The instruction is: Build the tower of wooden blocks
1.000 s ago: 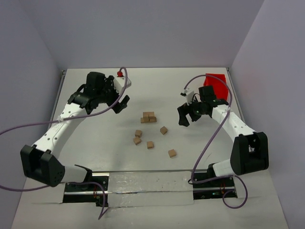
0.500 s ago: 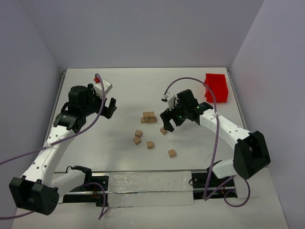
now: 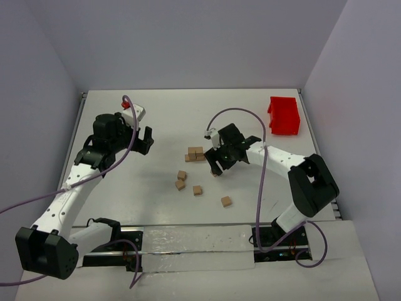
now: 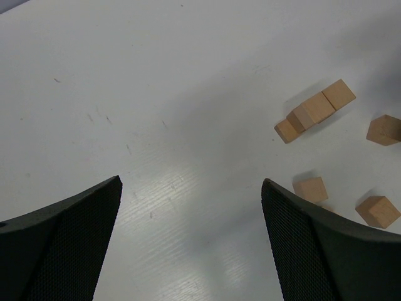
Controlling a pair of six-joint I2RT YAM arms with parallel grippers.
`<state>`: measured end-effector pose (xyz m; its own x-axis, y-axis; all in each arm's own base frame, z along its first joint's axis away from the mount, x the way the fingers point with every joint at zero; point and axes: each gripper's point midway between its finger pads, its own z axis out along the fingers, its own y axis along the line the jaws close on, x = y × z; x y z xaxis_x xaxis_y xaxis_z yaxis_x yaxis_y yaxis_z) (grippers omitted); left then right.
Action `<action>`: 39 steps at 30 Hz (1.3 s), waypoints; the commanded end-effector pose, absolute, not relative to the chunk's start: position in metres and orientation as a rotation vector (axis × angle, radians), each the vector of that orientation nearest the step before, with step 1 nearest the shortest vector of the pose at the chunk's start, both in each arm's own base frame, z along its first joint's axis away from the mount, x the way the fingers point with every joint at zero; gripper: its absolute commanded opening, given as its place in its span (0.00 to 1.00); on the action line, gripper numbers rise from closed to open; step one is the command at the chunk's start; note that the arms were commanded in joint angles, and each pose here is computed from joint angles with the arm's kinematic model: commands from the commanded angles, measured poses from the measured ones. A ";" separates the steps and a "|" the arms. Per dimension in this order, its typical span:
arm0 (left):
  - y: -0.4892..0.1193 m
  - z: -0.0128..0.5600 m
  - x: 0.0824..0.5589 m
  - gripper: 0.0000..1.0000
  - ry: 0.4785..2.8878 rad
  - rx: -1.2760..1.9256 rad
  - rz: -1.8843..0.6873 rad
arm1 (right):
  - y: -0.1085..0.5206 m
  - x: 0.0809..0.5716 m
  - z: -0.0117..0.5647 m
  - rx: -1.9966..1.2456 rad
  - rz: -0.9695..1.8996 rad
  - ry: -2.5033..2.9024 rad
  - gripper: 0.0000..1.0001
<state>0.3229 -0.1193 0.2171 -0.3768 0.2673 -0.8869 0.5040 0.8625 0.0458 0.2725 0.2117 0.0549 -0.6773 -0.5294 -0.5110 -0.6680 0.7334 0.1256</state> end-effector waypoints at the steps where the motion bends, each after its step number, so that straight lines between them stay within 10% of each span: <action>1: -0.120 0.232 0.336 0.98 1.924 0.528 -0.282 | 0.224 0.292 0.059 -0.892 0.396 2.427 0.73; 13: -0.127 0.232 0.333 0.99 1.928 0.597 -0.309 | 0.225 0.294 0.037 -0.937 0.334 2.441 0.66; 25: -0.130 0.223 0.335 0.99 1.961 0.639 -0.321 | 0.221 0.282 0.035 -1.037 0.343 2.432 0.32; 39: -0.171 0.197 0.299 0.99 2.020 0.972 -0.650 | 0.226 0.276 0.128 -1.598 0.409 2.127 0.15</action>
